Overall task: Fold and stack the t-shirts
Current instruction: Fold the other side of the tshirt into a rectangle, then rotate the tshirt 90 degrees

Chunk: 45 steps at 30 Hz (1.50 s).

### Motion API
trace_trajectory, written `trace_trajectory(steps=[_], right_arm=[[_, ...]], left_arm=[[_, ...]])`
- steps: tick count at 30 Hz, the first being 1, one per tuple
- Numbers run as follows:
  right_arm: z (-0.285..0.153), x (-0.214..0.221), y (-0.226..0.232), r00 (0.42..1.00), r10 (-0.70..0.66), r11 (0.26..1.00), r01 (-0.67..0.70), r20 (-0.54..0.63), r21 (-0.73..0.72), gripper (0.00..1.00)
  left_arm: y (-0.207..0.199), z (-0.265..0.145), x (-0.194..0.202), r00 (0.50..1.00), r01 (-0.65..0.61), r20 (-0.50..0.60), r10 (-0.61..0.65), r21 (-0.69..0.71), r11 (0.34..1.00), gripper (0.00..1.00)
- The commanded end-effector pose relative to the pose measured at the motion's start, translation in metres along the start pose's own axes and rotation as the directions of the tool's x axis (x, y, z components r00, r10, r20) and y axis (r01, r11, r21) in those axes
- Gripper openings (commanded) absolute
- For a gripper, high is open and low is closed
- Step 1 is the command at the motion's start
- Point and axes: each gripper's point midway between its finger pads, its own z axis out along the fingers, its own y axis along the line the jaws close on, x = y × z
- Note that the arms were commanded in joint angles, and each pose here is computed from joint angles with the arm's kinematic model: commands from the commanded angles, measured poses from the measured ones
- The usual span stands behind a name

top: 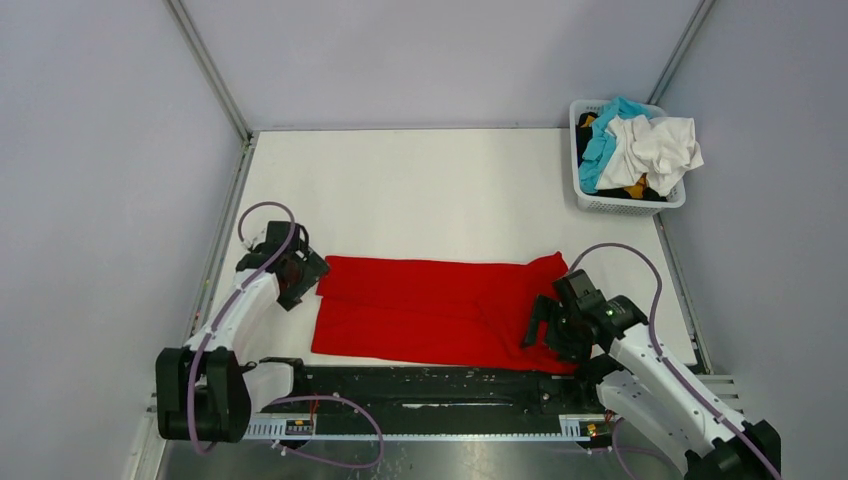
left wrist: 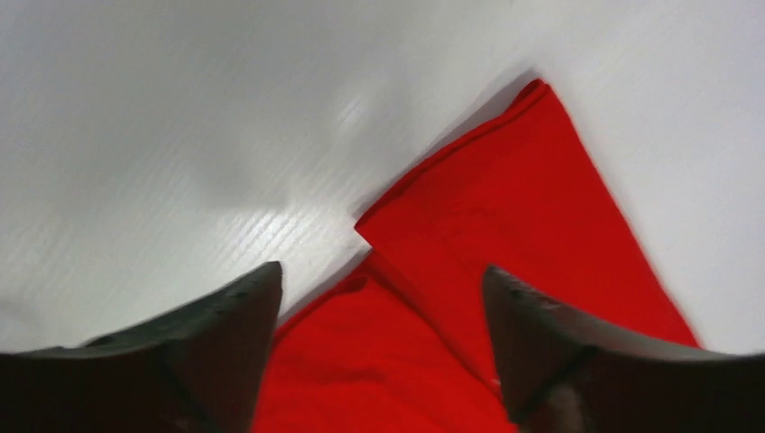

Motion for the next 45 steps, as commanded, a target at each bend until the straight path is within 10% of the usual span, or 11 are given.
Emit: trace_trajectory(steps=[1, 11, 16, 26, 37, 45], right_arm=[[-0.028, -0.005, 0.007, 0.993, -0.112, 0.992, 0.114, 0.047, -0.048, 0.99], [-0.069, -0.052, 0.066, 0.941, -0.141, 0.939, 0.226, 0.307, -0.261, 0.99], [-0.021, -0.064, 0.094, 0.973, -0.066, 0.935, 0.139, 0.223, -0.327, 0.99], [0.066, -0.144, 0.074, 0.98, 0.048, 0.999, -0.051, 0.194, 0.008, 1.0], [0.119, -0.263, 0.19, 0.998, 0.016, 0.99, -0.024, -0.057, -0.136, 0.99], [0.136, -0.349, 0.273, 1.0, -0.028, 0.956, 0.023, -0.01, -0.291, 0.99]], left_arm=[[-0.005, -0.027, -0.027, 0.993, 0.036, 0.112, -0.04, 0.032, 0.999, 0.96], [-0.075, -0.052, -0.015, 0.999, -0.051, 0.016, 0.048, 0.345, 0.937, 0.99], [-0.099, -0.032, 0.025, 0.984, -0.097, -0.096, 0.151, 0.423, 0.901, 0.99], [-0.065, 0.019, 0.058, 0.969, -0.097, -0.194, 0.154, 0.278, 0.956, 0.99], [-0.048, -0.002, 0.108, 0.958, -0.003, -0.272, 0.09, 0.305, 0.952, 0.99], [-0.054, -0.037, 0.16, 0.945, 0.025, -0.308, 0.112, 0.406, 0.913, 0.99]])
